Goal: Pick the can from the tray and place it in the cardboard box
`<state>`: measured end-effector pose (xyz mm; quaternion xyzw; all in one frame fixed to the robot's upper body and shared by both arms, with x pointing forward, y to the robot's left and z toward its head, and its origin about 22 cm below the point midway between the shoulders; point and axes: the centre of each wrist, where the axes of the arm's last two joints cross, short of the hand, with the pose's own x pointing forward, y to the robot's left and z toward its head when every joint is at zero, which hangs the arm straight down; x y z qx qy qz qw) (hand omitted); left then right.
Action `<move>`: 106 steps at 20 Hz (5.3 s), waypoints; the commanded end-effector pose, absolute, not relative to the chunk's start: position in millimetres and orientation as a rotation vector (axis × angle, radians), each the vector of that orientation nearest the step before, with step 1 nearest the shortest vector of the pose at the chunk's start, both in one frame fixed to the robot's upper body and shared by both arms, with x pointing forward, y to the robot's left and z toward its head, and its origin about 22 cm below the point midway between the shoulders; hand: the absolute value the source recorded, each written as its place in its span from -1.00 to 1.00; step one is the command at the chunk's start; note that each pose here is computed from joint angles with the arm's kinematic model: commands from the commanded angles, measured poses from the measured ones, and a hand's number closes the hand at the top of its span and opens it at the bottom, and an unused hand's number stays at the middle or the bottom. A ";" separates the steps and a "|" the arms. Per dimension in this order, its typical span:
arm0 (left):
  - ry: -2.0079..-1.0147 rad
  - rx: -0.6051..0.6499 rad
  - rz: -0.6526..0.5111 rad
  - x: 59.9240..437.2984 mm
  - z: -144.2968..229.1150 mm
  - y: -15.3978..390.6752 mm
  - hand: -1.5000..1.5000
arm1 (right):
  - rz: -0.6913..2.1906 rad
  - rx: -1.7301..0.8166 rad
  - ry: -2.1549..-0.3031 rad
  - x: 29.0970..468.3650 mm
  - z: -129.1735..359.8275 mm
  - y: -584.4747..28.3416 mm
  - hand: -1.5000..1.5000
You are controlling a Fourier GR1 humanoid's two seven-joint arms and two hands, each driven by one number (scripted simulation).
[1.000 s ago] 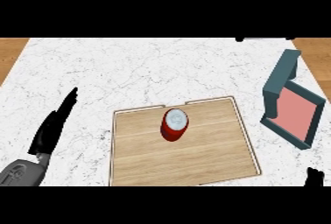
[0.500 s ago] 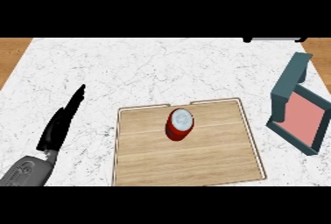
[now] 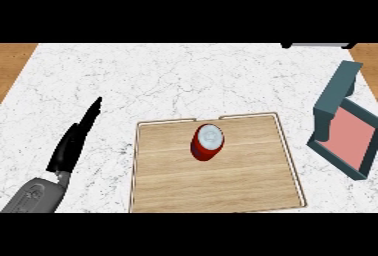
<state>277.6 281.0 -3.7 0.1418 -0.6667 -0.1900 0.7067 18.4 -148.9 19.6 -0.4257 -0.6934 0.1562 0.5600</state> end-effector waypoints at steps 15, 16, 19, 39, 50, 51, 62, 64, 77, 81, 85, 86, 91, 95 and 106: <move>-1.468 0.305 -0.432 272.8 -3.4 286.4 0.00 | 0.464 -0.960 -1.436 125.8 28.1 -89.0 -1.00; -1.468 0.306 -0.426 273.5 -16.9 278.4 0.00 | 0.485 -0.997 -1.427 134.7 38.9 -94.6 -1.00; -1.461 0.313 -0.426 276.5 5.2 275.5 0.00 | 0.455 -1.040 -1.501 148.9 40.3 -80.6 -1.00; -1.462 0.312 -0.414 270.9 -23.4 271.1 0.00 | 0.546 -1.035 -1.380 215.6 20.5 -66.2 -1.00; -1.456 0.305 -0.417 274.6 -4.3 293.7 0.00 | 0.581 -0.961 -1.393 236.8 -1.0 -54.2 -1.00; -1.459 0.331 -0.416 285.5 10.3 275.7 0.00 | 0.556 -0.947 -1.404 228.5 8.3 -63.7 -1.00; -1.469 0.311 -0.436 264.1 -13.3 271.2 0.00 | 0.564 -0.931 -1.402 254.8 -6.0 -55.3 1.00; -1.470 0.329 -0.404 281.1 -10.2 278.7 0.00 | 0.650 -1.094 -1.393 252.6 -18.5 -74.1 1.00; -1.463 0.320 -0.407 277.7 -14.8 280.0 0.00 | 0.507 -1.343 -1.508 256.9 6.7 -57.9 1.00; -1.491 0.318 -0.430 286.8 -0.5 279.4 0.00 | 0.679 -1.329 -1.212 299.9 -1.0 -69.0 1.00; -1.497 0.304 -0.430 290.2 -1.6 269.8 0.00 | 0.794 -1.291 -0.915 345.4 24.1 -91.2 1.00; -1.488 0.296 -0.443 284.8 1.7 281.5 0.00 | 0.802 -1.293 -0.896 357.3 37.6 -89.9 1.00; -1.483 0.303 -0.435 272.0 -12.5 279.2 0.00 | 0.788 -1.408 -0.886 387.1 93.1 -79.1 1.00; -1.477 0.318 -0.405 275.2 -2.2 265.2 0.00 | 0.703 -1.547 -0.905 398.0 137.7 -75.9 1.00; -1.454 0.333 -0.408 263.3 -14.2 294.4 0.00 | 0.443 -1.734 -0.768 397.8 221.9 -123.3 1.00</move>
